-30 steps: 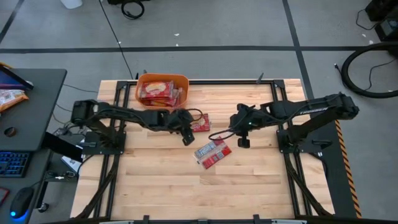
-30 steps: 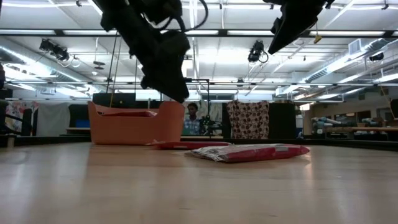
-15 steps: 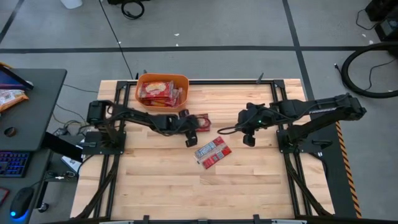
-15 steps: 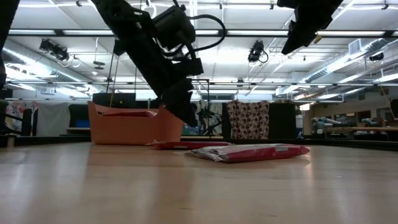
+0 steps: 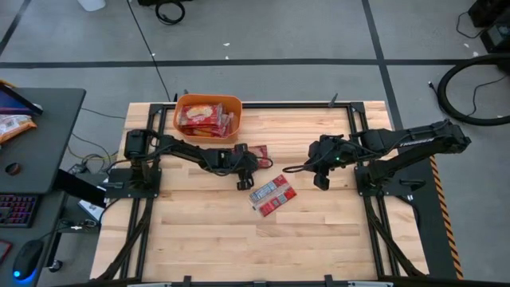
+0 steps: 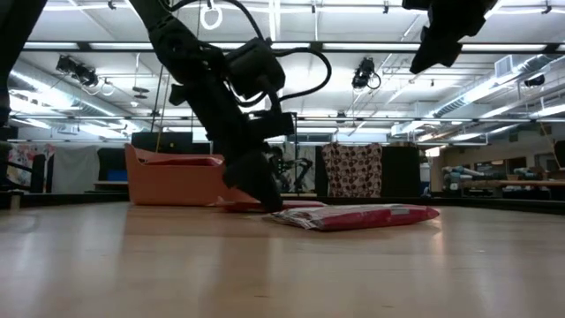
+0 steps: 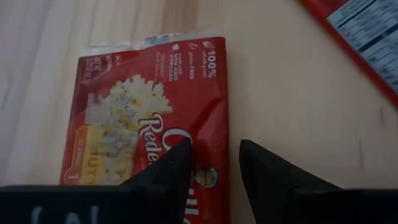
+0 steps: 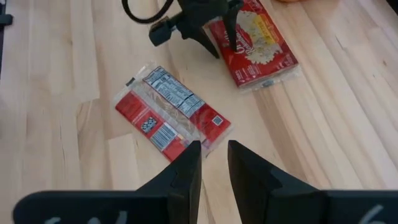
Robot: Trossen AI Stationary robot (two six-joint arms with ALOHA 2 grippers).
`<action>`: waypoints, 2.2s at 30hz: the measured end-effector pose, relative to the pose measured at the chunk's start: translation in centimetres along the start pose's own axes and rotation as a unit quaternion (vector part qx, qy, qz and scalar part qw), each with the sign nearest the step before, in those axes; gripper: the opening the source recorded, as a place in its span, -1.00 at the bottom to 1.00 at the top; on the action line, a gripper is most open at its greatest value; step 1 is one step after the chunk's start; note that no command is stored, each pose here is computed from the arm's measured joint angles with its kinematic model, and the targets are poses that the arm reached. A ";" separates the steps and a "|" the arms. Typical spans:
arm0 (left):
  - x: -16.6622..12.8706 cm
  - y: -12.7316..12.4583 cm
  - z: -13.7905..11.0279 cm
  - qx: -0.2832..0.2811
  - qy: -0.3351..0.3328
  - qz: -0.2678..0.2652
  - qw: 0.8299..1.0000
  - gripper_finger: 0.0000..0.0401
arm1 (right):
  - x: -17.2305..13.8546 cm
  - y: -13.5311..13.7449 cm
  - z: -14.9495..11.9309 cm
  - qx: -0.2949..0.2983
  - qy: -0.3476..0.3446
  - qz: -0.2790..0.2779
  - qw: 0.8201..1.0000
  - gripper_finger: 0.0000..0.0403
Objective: Sort popcorn bags into baskets
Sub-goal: Put the red popcorn bag into the orange bin
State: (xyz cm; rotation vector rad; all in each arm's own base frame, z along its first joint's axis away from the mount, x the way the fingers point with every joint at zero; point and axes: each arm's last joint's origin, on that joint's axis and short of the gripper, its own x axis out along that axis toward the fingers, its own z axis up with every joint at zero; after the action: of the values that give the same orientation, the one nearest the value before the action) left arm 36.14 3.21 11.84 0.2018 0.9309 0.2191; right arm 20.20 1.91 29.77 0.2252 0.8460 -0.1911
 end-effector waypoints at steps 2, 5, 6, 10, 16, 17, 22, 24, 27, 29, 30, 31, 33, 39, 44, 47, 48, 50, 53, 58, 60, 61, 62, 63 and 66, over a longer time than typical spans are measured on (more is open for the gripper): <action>0.0 0.0 -0.1 0.006 0.007 0.007 1.000 -0.30 | 0.0 0.0 0.0 0.004 0.000 -0.001 1.000 -0.58; 0.0 0.0 -0.4 0.014 0.023 0.022 0.999 -0.37 | 0.0 0.0 0.0 0.005 -0.001 -0.002 1.000 -0.58; 0.0 0.0 -0.4 0.016 0.028 0.026 0.999 -0.42 | 0.0 0.0 0.0 0.005 -0.001 -0.002 1.000 -0.58; -0.3 0.1 -0.6 0.007 0.040 0.027 0.999 -0.79 | 0.0 0.0 0.0 0.001 -0.002 -0.005 1.000 -0.58; -2.4 0.7 0.0 -0.058 0.034 0.023 0.997 -0.93 | 0.0 0.0 0.1 -0.001 -0.004 -0.005 1.000 -0.58; -3.1 0.9 0.3 -0.067 0.026 0.022 0.997 -0.94 | 0.0 0.0 0.1 -0.003 -0.005 -0.005 1.000 -0.58; -7.7 2.1 1.8 -0.097 -0.019 0.010 0.995 -0.98 | 0.0 0.0 0.1 -0.024 -0.007 -0.005 1.000 -0.58; -10.0 2.7 2.2 -0.112 -0.040 0.017 0.993 -0.99 | 0.0 0.0 0.2 -0.028 -0.009 -0.006 1.000 -0.58; -13.4 3.7 2.7 -0.126 -0.078 0.039 0.988 -0.99 | 0.0 0.0 0.3 -0.033 -0.021 -0.013 0.999 -0.58; -15.4 4.5 2.6 -0.134 -0.098 0.053 0.985 -0.99 | 0.0 0.0 0.5 -0.033 -0.029 -0.012 0.999 -0.58; -16.5 4.9 2.8 -0.141 -0.119 0.062 0.981 -0.99 | 0.0 0.1 0.5 -0.033 -0.032 -0.012 0.999 -0.58; -17.5 5.4 2.7 -0.147 -0.131 0.070 0.978 -0.99 | 0.0 0.1 0.6 -0.032 -0.036 -0.012 0.999 -0.58; -19.4 6.4 2.6 -0.164 -0.158 0.098 0.969 -0.99 | 0.0 0.1 0.7 -0.029 -0.043 -0.019 0.998 -0.58; -23.0 9.3 1.0 -0.169 -0.159 0.208 0.950 -1.00 | 0.0 0.2 1.1 -0.017 -0.064 -0.016 0.998 -0.58; -23.3 11.4 -0.4 -0.145 -0.108 0.251 0.951 -1.00 | -0.1 0.3 1.4 -0.006 -0.077 -0.012 0.997 -0.58; -23.1 12.8 -1.2 -0.123 -0.075 0.266 0.953 -1.00 | -0.1 0.3 1.5 0.006 -0.083 -0.009 0.997 -0.58; -22.9 13.3 -1.4 -0.116 -0.065 0.269 0.954 -1.00 | -0.1 0.3 1.5 0.011 -0.083 -0.009 0.996 -0.58; -22.5 14.2 -2.0 -0.107 -0.045 0.268 0.956 -1.00 | -0.1 0.3 1.5 0.018 -0.087 -0.007 0.996 -0.58; -22.1 15.8 -2.8 -0.101 -0.028 0.261 0.960 -1.00 | -0.1 0.3 1.5 0.029 -0.087 -0.006 0.996 -0.58; -20.8 18.6 -4.4 -0.094 0.007 0.240 0.966 -1.00 | -0.1 0.3 1.6 0.047 -0.090 -0.013 0.995 -0.58; -20.3 19.6 -5.1 -0.089 0.023 0.233 0.968 -1.00 | -0.1 0.3 1.6 0.055 -0.092 -0.014 0.994 -0.58; -20.0 20.0 -5.4 -0.083 0.030 0.229 0.969 -1.00 | -0.1 0.2 1.6 0.059 -0.094 -0.019 0.994 -0.58; -19.6 20.5 -5.7 -0.078 0.036 0.224 0.971 -1.00 | -0.1 0.2 1.6 0.063 -0.096 -0.024 0.993 -0.58; -19.3 20.9 -6.0 -0.072 0.042 0.220 0.972 -1.00 | -0.1 0.2 1.6 0.069 -0.098 -0.028 0.992 -0.58; -18.5 22.1 -6.5 -0.059 0.040 0.211 0.975 -1.00 | -0.1 0.1 1.6 0.085 -0.104 -0.039 0.990 -0.58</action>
State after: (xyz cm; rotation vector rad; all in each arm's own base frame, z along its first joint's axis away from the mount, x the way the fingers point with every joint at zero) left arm 17.96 19.83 28.12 0.2804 0.9449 0.6781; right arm 21.30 1.56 30.92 0.3266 0.6316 -0.3557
